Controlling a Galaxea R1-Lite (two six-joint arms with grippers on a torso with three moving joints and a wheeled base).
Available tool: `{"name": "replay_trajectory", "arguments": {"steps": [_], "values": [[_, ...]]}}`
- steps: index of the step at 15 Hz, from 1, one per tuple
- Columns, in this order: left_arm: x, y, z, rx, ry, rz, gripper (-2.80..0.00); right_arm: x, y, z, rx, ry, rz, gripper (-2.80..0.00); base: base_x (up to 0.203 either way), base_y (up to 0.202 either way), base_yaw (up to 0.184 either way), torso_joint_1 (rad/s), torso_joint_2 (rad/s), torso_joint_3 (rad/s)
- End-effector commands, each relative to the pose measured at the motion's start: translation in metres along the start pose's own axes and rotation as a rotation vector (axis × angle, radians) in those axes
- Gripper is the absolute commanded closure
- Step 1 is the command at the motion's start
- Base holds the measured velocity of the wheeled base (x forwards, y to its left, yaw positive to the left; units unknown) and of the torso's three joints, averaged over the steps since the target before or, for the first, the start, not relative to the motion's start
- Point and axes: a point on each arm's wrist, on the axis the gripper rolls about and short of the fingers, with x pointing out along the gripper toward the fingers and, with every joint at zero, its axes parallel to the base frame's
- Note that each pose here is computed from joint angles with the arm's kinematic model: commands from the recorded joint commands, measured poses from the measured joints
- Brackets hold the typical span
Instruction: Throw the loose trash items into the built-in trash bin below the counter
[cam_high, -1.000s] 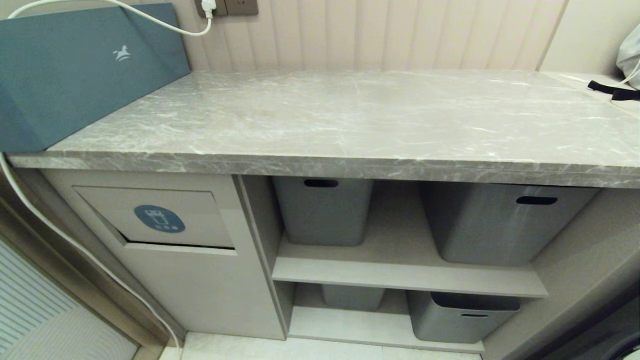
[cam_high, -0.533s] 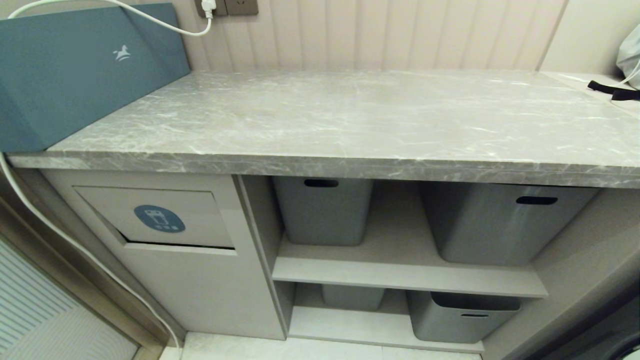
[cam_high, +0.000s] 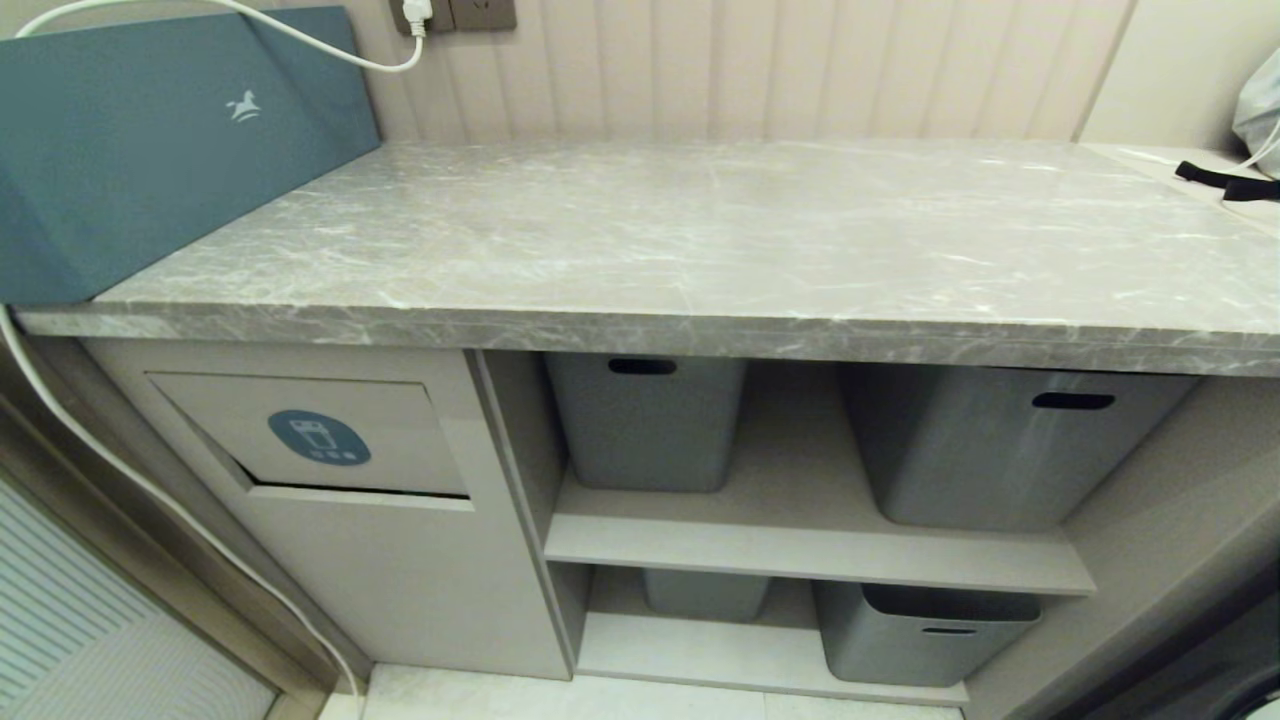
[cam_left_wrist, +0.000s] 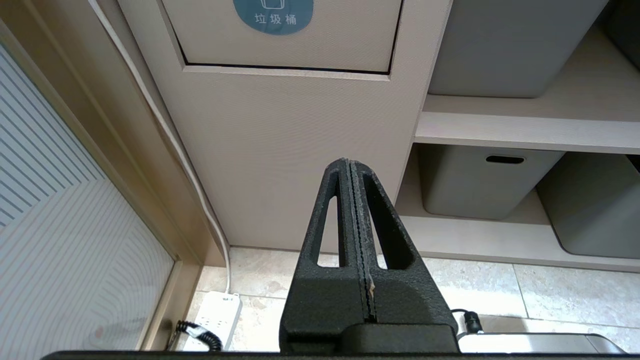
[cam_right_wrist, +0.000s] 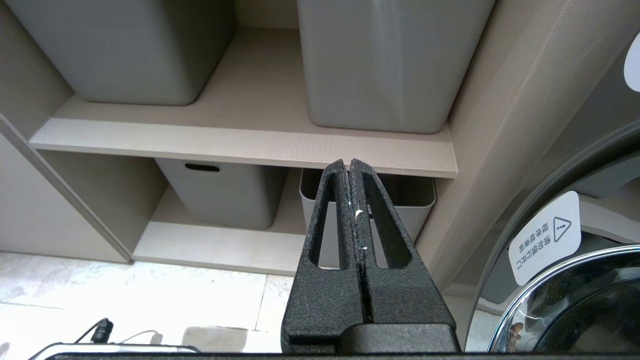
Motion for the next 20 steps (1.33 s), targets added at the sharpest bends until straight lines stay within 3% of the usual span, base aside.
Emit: {"name": "replay_trajectory", "arguments": {"steps": [1, 9, 13, 20], "values": [[0.0001, 0.0, 0.0, 0.0, 0.001, 0.001, 0.0, 0.0, 0.0, 0.0, -0.001, 0.0, 0.0, 0.0, 0.0, 0.0, 0.0, 0.0, 0.0, 0.0], [0.0001, -0.0001, 0.0, 0.007, 0.002, -0.002, 0.0, 0.0, 0.0, 0.0, -0.001, 0.0, 0.0, 0.0, 0.0, 0.0, 0.0, 0.0, 0.0, 0.0], [0.0001, -0.0002, -0.0001, 0.045, 0.003, -0.009, 0.0, 0.0, 0.0, 0.0, -0.001, 0.0, 0.0, 0.0, 0.0, 0.0, 0.0, 0.0, 0.0, 0.0], [0.0001, -0.0002, -0.0001, 0.04, 0.002, -0.007, 0.0, 0.0, 0.0, 0.0, 0.001, 0.0, 0.0, 0.0, 0.0, 0.0, 0.0, 0.0, 0.0, 0.0]]}}
